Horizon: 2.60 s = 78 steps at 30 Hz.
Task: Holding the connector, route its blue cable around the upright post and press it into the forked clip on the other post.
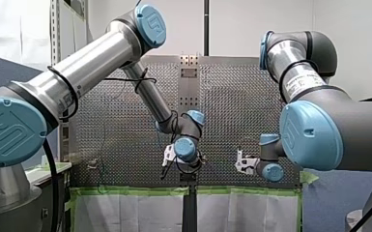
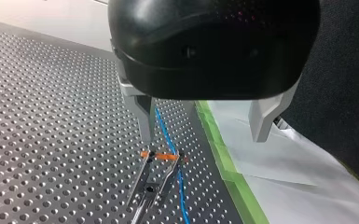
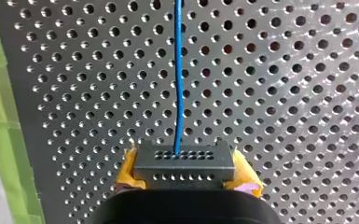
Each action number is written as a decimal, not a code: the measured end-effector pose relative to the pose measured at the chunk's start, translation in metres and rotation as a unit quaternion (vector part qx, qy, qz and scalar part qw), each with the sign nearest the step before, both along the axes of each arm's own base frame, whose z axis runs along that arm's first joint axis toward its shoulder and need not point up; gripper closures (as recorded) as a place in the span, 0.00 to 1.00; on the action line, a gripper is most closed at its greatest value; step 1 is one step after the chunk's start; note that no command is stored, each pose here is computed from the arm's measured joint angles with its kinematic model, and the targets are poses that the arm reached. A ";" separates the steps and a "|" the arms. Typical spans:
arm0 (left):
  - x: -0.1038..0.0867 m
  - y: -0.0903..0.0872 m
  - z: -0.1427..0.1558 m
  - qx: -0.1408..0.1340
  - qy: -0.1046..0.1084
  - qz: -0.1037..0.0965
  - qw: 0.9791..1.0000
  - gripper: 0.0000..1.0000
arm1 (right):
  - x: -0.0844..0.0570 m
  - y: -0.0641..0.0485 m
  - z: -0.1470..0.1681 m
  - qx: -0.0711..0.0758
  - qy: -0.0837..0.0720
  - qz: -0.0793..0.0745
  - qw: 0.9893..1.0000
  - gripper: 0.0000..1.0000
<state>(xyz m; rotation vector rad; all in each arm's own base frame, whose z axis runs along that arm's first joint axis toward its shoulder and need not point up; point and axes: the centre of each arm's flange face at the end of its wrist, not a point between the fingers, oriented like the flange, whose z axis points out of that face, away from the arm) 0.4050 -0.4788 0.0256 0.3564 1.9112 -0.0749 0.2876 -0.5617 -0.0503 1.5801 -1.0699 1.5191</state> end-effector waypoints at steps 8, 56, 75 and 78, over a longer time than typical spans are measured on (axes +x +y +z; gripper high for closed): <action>-0.002 0.002 -0.003 -0.013 -0.001 0.005 1.000 0.00 | 0.001 0.010 -0.005 0.010 0.016 0.000 1.000 0.69; -0.010 0.018 -0.017 -0.036 -0.010 0.029 0.999 0.00 | 0.006 0.063 0.020 -0.018 0.061 0.014 0.998 0.69; -0.011 0.013 -0.015 -0.077 -0.032 0.056 0.995 0.00 | 0.000 0.085 0.026 -0.019 0.053 0.010 0.998 0.69; -0.012 0.011 -0.015 -0.080 -0.036 0.059 0.994 0.00 | -0.002 0.089 0.025 -0.020 0.052 0.009 0.998 0.69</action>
